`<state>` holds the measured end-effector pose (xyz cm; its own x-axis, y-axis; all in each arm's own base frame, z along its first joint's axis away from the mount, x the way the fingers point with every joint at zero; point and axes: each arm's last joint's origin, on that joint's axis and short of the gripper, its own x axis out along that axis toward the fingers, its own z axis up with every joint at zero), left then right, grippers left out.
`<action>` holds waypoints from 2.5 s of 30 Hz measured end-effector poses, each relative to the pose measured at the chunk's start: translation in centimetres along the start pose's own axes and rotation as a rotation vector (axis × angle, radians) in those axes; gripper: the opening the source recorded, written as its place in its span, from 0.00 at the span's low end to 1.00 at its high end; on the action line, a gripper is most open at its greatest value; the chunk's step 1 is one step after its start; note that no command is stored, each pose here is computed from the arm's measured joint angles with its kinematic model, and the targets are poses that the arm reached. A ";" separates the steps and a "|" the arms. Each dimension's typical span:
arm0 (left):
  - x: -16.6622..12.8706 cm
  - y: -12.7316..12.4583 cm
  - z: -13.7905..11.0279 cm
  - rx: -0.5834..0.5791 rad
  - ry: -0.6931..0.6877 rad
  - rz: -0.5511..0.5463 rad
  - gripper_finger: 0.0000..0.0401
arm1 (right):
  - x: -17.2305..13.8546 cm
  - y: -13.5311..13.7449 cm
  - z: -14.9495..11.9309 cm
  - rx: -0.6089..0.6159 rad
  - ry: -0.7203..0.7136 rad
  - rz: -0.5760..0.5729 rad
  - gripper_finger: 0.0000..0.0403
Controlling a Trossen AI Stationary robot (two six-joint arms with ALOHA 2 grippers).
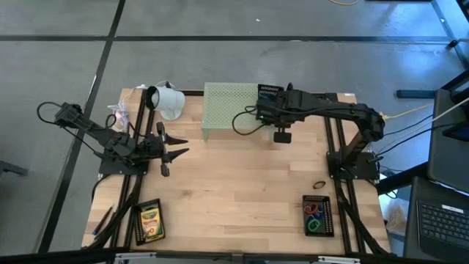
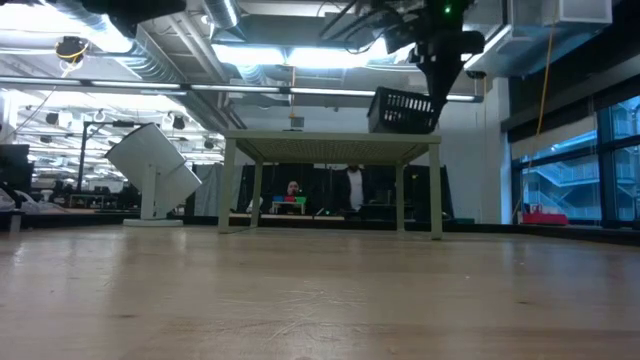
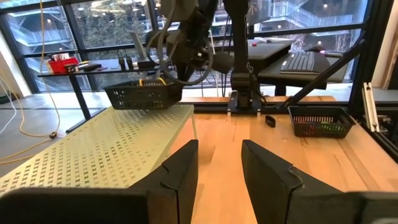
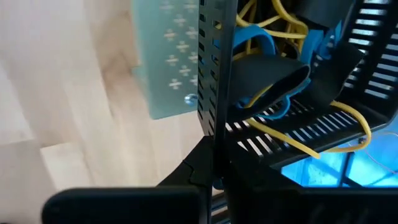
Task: Pick & Place Office Desk Supplies
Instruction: Put the top right black bin on the shelf, then put the black rubber band into the black bin on the shelf
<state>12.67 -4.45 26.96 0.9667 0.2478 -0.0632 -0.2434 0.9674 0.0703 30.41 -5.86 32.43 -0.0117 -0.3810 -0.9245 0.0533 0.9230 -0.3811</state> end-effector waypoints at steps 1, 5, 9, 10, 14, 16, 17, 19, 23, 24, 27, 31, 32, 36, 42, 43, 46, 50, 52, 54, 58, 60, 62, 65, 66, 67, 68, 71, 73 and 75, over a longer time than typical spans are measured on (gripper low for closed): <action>0.0 0.0 0.0 0.003 0.003 0.000 0.29 | 0.0 -0.1 0.0 0.003 0.001 -0.008 0.05; 0.0 0.0 -0.1 0.010 0.011 0.000 0.29 | 0.0 -0.2 0.1 0.030 -0.005 -0.039 0.06; 0.0 0.0 -0.1 0.010 0.011 0.000 0.30 | 0.0 -0.1 0.2 0.029 -0.012 -0.040 0.11; 0.0 0.0 -0.1 0.009 0.011 0.001 0.29 | 0.0 -0.1 0.2 0.029 -0.018 -0.041 0.12; 0.0 0.0 -0.1 0.009 0.010 0.000 0.30 | 0.0 -0.1 0.4 0.031 -0.037 -0.043 0.18; 0.0 0.0 -0.1 0.009 0.010 0.000 0.29 | 0.0 -0.1 0.5 0.034 -0.044 -0.044 0.21; 0.0 0.0 -0.1 0.009 0.010 0.000 0.29 | 0.0 -0.1 0.6 0.037 -0.049 -0.045 0.22; 0.0 0.0 -0.1 0.009 0.010 0.001 0.30 | 0.0 -0.2 0.7 0.043 -0.066 -0.043 0.24; 0.0 0.0 -0.1 0.009 0.010 0.001 0.29 | -0.1 -0.2 0.9 0.048 -0.086 -0.036 0.29; 0.0 0.0 -0.1 0.009 0.010 0.000 0.30 | -0.1 -0.2 0.9 0.047 -0.085 -0.036 0.31; 0.0 0.0 -0.1 0.009 0.010 0.000 0.29 | -1.1 -0.3 0.8 0.073 -0.098 -0.032 0.35; 0.0 0.0 -0.1 0.009 0.010 0.000 0.29 | -3.9 -0.4 0.3 0.155 -0.129 -0.004 0.38; 0.0 0.0 -0.1 0.009 0.010 0.000 0.29 | -4.7 -0.5 0.1 0.194 -0.137 0.018 0.38; 0.0 0.0 -0.1 0.010 0.011 0.000 0.29 | -7.1 0.5 -0.5 0.426 -0.186 0.234 0.38; 0.0 0.0 -0.3 0.018 0.028 -0.012 0.30 | -8.9 6.0 -1.8 0.472 -0.129 0.404 0.35; 0.0 -0.1 -0.4 0.020 0.035 -0.020 0.30 | -9.0 7.1 -1.9 0.480 -0.113 0.409 0.35; 0.0 -0.1 -0.6 0.012 0.052 -0.051 0.29 | -9.3 10.5 -2.8 0.469 -0.057 0.447 0.34; 0.0 -0.3 -0.7 -0.023 0.059 -0.097 0.29 | -9.2 15.0 -4.5 0.431 0.043 0.464 0.34; 0.0 -0.3 -0.7 -0.044 0.062 -0.119 0.29 | -9.1 17.2 -5.7 0.405 0.096 0.468 0.34; 0.0 -0.4 -0.7 -0.060 0.064 -0.140 0.29 | -8.9 19.6 -6.8 0.395 0.131 0.494 0.34; -0.1 -0.5 -0.7 -0.084 0.067 -0.173 0.29 | -8.7 24.1 -8.5 0.396 0.132 0.587 0.34; -0.1 -0.5 -0.7 -0.091 0.068 -0.182 0.29 | -8.5 25.7 -9.1 0.431 0.107 0.611 0.35; -0.1 -0.5 -0.7 -0.092 0.067 -0.183 0.29 | -8.3 26.6 -9.8 0.474 0.096 0.599 0.37; -0.1 -0.5 -0.7 -0.092 0.067 -0.183 0.28 | -8.2 27.4 -10.8 0.501 0.097 0.564 0.43; -0.1 -0.5 -0.6 -0.092 0.066 -0.183 0.28 | -8.1 27.5 -11.1 0.494 0.092 0.544 0.45; -0.1 -0.5 -0.6 -0.093 0.066 -0.183 0.28 | -8.1 27.5 -11.4 0.486 0.084 0.520 0.47; -0.1 -0.5 -0.6 -0.094 0.064 -0.183 0.28 | -8.0 27.4 -11.7 0.479 0.073 0.487 0.50; 0.0 -0.6 -0.5 -0.099 0.057 -0.182 0.28 | -7.7 26.7 -12.3 0.493 0.061 0.364 0.55; 0.0 -0.6 -0.5 -0.103 0.052 -0.183 0.28 | -7.4 25.8 -12.6 0.526 0.084 0.270 0.57; 0.0 -0.6 -0.4 -0.110 0.043 -0.183 0.28 | -7.1 25.0 -12.6 0.539 0.118 0.202 0.58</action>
<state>12.81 -5.02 26.54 0.9919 0.0676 -0.1073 -0.0738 0.9958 -0.0549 19.21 20.60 29.36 -0.0578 -0.1637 -0.9848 0.5656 0.8076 -0.1674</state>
